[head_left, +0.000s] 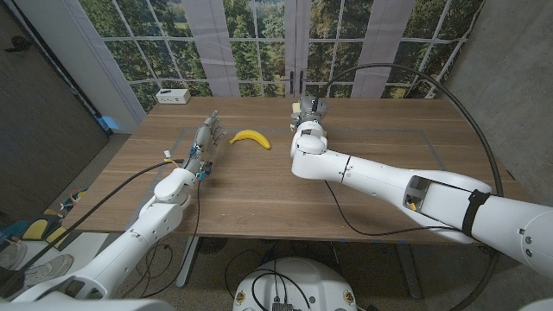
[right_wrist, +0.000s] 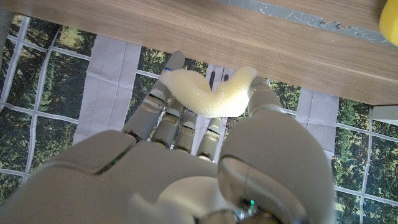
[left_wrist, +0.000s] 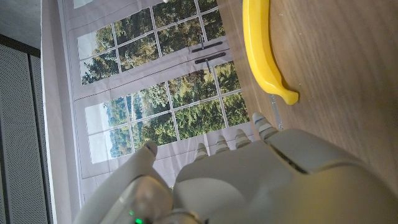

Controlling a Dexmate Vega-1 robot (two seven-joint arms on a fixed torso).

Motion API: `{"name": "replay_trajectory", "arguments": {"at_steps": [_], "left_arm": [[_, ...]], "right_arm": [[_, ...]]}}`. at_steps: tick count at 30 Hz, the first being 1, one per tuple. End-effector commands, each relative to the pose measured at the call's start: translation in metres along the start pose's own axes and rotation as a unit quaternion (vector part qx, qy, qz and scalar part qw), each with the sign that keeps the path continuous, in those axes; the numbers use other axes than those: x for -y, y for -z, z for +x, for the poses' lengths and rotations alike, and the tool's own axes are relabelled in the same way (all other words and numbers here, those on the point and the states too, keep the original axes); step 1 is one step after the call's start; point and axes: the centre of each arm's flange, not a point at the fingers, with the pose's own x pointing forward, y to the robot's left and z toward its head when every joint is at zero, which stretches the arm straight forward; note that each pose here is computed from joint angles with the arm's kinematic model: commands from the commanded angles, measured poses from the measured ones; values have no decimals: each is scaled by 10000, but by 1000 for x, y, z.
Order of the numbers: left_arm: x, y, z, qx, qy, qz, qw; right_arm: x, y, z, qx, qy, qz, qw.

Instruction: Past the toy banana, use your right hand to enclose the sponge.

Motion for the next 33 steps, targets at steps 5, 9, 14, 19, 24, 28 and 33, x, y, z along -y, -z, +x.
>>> {"name": "replay_trajectory", "arguments": {"at_steps": [5,9,14,19,24,28,33], "left_arm": [[11,-5,3,47,-25,25,10000],[14,-5,6,42,-32,21,10000],[16,-6,7,29,-51,50,10000],[18,-5,8,-5,-81,51,10000],[20,-6,10,-21,-63,85,9999],[21,-6,13,-41,-50,101,9999],[23,-7,17,-60,-37,95,9999]], "right_arm": [[1,14,21,-136,-48,-102,9998],[-2,21,25,-193,-68,-128,9997],[-6,29,31,-271,-151,-129,9994],[-11,36,37,-354,-234,-134,9990],[-18,42,43,-445,-323,-158,9984],[-23,46,46,-477,-397,-151,9980],[-28,50,47,-503,-485,-107,9975]]}}
